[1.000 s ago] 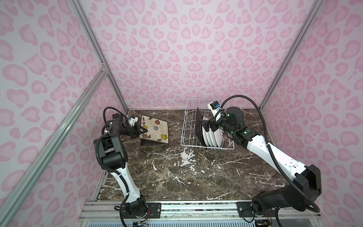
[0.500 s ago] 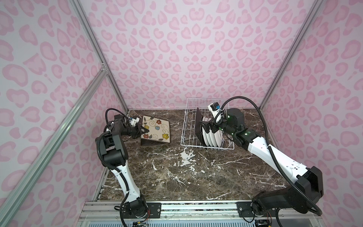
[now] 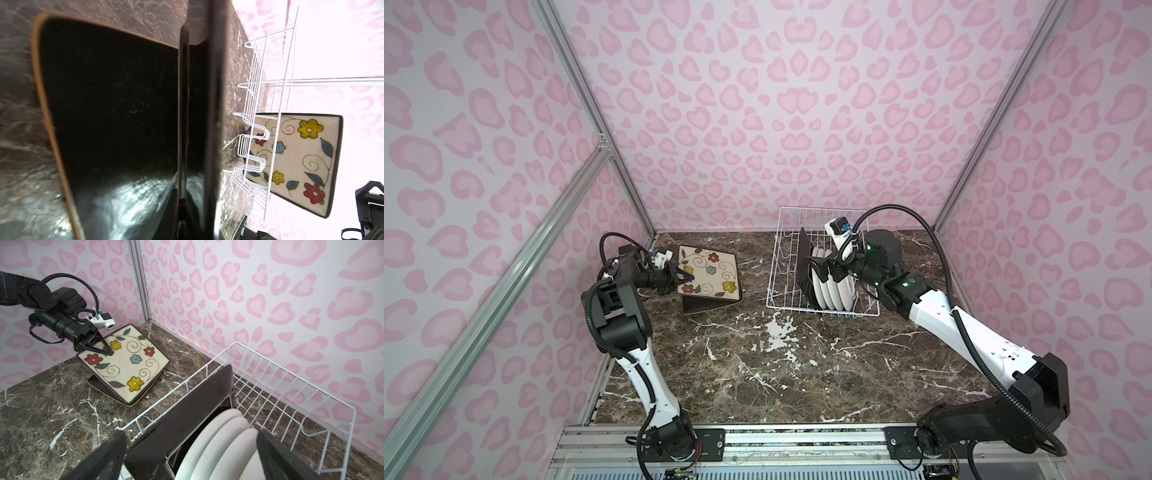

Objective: Unload the plates from the dish rack
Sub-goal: Place the plate on the plate.

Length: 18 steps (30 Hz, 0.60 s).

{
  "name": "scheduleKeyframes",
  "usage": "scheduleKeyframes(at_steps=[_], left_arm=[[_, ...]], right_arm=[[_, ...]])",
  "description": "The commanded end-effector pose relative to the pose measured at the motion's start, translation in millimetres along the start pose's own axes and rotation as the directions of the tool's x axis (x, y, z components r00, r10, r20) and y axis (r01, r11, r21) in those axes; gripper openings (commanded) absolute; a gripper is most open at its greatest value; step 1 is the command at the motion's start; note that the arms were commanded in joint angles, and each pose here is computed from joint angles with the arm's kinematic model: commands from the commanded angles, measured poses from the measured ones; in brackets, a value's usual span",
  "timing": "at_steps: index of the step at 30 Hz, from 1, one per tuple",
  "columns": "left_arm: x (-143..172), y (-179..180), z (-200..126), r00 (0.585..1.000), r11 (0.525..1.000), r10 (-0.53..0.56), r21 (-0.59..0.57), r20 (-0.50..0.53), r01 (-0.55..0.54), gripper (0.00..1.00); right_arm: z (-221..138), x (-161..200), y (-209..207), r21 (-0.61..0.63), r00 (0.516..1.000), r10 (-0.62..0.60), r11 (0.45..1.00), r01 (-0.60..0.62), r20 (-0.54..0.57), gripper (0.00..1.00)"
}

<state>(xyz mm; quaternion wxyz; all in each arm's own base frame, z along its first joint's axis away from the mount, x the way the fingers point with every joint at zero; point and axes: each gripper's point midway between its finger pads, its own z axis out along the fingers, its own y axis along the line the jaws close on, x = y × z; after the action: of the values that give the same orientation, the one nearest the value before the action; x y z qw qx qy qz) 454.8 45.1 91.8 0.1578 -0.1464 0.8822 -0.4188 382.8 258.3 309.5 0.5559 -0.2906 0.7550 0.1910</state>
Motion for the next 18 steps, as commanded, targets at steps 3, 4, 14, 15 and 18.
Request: scheduleKeyframes(at_steps=[3, 4, 14, 15, 18], left_arm=[[7.6, 23.2, 1.3, 0.999, 0.993, -0.038, -0.11, -0.036, 0.034, 0.18], [8.4, 24.5, 2.1, 0.998, 0.993, -0.043, -0.11, -0.039, 0.038, 0.19], [15.7, 30.3, 6.6, 0.995, 0.991, -0.08, -0.114, -0.052, 0.074, 0.26], [15.4, 29.5, 5.3, 0.995, 0.99, -0.083, -0.114, -0.046, 0.077, 0.26], [16.4, 23.1, 3.1, 0.995, 0.991, -0.098, -0.096, -0.035, 0.095, 0.25]], right_arm=[[1.5, -1.6, 1.2, 0.0, 1.0, -0.005, 1.0, 0.005, 0.009, 0.99], [1.4, -2.2, 0.7, 0.001, 1.0, -0.007, 1.0, 0.007, 0.011, 0.99], [2.4, -2.0, -0.4, 0.007, 1.0, -0.025, 1.0, 0.025, 0.006, 0.99], [2.2, -2.0, -0.8, 0.01, 1.0, -0.027, 1.0, 0.027, 0.005, 0.99], [1.6, -1.2, -2.3, 0.018, 0.999, -0.032, 0.999, 0.032, 0.004, 0.99]])
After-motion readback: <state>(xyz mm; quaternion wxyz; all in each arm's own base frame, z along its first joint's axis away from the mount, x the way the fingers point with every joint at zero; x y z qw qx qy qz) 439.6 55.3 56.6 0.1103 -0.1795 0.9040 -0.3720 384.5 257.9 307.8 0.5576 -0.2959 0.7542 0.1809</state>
